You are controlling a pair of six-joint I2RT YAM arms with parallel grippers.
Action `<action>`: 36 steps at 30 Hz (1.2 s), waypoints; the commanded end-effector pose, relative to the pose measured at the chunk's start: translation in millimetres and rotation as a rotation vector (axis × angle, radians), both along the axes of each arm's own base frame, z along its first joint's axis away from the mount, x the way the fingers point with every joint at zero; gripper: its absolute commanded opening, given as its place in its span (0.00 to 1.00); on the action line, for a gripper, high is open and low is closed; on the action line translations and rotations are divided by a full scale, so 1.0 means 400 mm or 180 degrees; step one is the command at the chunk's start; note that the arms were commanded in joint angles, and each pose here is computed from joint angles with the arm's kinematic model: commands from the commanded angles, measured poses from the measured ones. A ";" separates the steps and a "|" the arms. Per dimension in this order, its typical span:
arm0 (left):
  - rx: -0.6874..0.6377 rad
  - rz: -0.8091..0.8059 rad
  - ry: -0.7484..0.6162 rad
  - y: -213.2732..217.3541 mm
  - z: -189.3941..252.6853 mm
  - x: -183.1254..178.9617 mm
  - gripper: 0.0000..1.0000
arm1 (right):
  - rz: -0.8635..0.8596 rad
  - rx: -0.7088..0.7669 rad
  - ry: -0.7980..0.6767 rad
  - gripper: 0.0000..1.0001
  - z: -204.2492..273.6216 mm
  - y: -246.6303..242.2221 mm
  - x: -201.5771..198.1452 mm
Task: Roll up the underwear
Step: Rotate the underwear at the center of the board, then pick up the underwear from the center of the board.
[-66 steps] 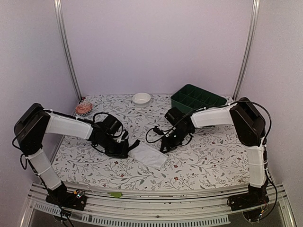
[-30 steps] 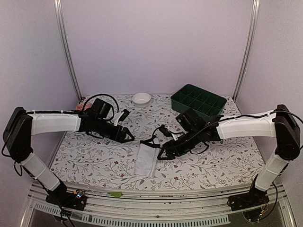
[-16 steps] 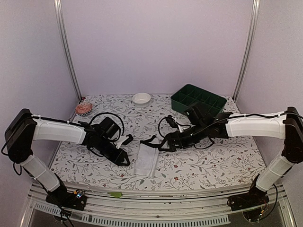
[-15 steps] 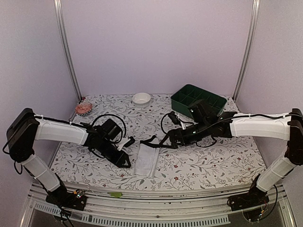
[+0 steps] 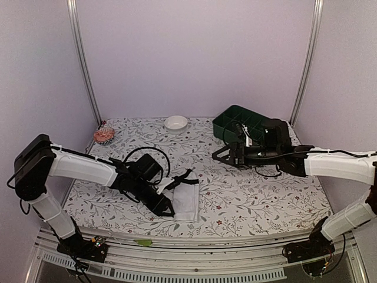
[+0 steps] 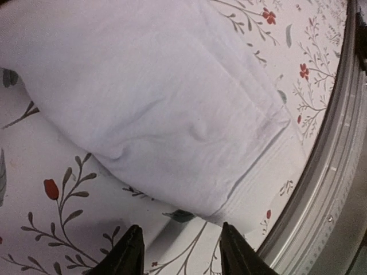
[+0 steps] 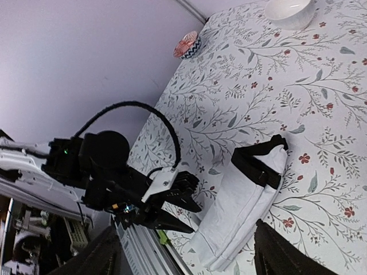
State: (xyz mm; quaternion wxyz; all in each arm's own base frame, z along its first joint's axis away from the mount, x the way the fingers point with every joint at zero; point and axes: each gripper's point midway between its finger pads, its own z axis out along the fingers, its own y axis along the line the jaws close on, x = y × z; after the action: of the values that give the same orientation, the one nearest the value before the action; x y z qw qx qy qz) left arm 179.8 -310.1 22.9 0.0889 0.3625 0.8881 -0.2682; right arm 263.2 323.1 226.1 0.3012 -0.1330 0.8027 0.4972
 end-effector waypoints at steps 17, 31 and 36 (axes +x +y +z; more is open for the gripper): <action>-0.1190 -0.0946 -0.1782 -0.021 0.224 -0.067 0.64 | 0.2254 -0.0150 0.1349 0.21 -0.327 0.279 -0.182; -0.0197 -0.1970 -0.2856 -0.088 0.087 -0.050 0.47 | 0.2120 -0.0446 0.1962 0.05 -0.592 0.244 -0.206; -0.0164 -0.2353 -0.2883 -0.118 0.044 -0.074 0.45 | 0.2086 -0.0506 0.2047 0.04 -0.620 0.221 -0.219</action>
State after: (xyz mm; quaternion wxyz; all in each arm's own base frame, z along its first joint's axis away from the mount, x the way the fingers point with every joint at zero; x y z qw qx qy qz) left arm 150.3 -339.4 38.1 0.3453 0.6887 0.6216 -0.1420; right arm 186.3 430.6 23.7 -0.1197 -0.2690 0.7762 0.5575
